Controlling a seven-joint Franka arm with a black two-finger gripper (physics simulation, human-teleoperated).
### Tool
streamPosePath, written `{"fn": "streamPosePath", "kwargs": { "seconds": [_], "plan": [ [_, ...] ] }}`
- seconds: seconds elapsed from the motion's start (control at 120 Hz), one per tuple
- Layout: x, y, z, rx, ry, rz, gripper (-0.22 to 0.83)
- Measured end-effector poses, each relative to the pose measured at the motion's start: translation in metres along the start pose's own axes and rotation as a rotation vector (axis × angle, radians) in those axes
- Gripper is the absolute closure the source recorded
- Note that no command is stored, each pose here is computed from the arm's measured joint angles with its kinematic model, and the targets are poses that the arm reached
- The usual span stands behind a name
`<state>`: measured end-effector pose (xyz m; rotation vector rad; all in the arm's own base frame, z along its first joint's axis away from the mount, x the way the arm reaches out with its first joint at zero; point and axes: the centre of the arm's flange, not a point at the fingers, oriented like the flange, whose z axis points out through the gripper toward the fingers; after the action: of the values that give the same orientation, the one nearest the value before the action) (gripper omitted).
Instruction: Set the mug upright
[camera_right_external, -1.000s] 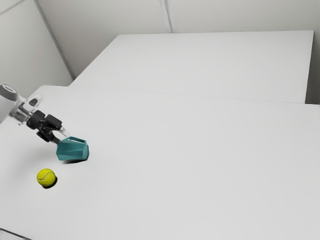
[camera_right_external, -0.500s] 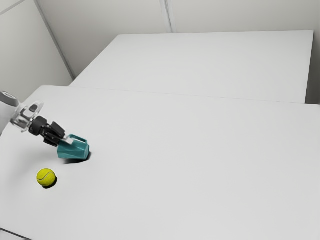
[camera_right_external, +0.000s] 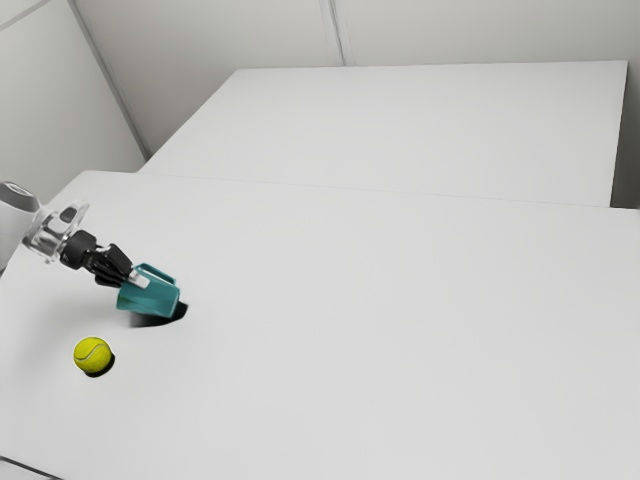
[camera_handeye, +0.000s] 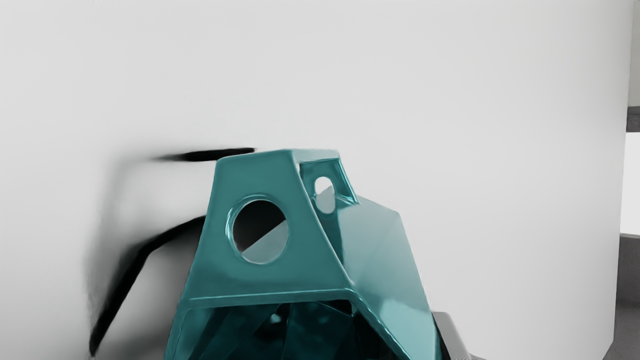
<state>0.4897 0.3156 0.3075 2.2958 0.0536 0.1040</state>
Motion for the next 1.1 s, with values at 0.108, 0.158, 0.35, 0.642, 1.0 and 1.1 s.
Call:
{"fn": "streamPosePath", "kwargs": {
  "seconds": [0.108, 0.158, 0.35, 0.642, 1.0, 1.1],
  "plan": [
    [0.001, 0.004, -0.003, 0.003, 0.006, 0.006, 0.77],
    [0.001, 0.007, -0.004, 0.005, 0.009, 0.009, 0.77],
    [0.009, 0.034, -0.007, 0.034, -0.006, 0.048, 0.77],
    [0.043, 0.107, 0.026, 0.180, -0.110, 0.162, 0.77],
    [0.049, 0.180, 0.095, 0.433, -0.198, 0.258, 0.77],
    [0.048, 0.198, 0.113, 0.522, -0.237, 0.284, 0.77]
  ]
}}
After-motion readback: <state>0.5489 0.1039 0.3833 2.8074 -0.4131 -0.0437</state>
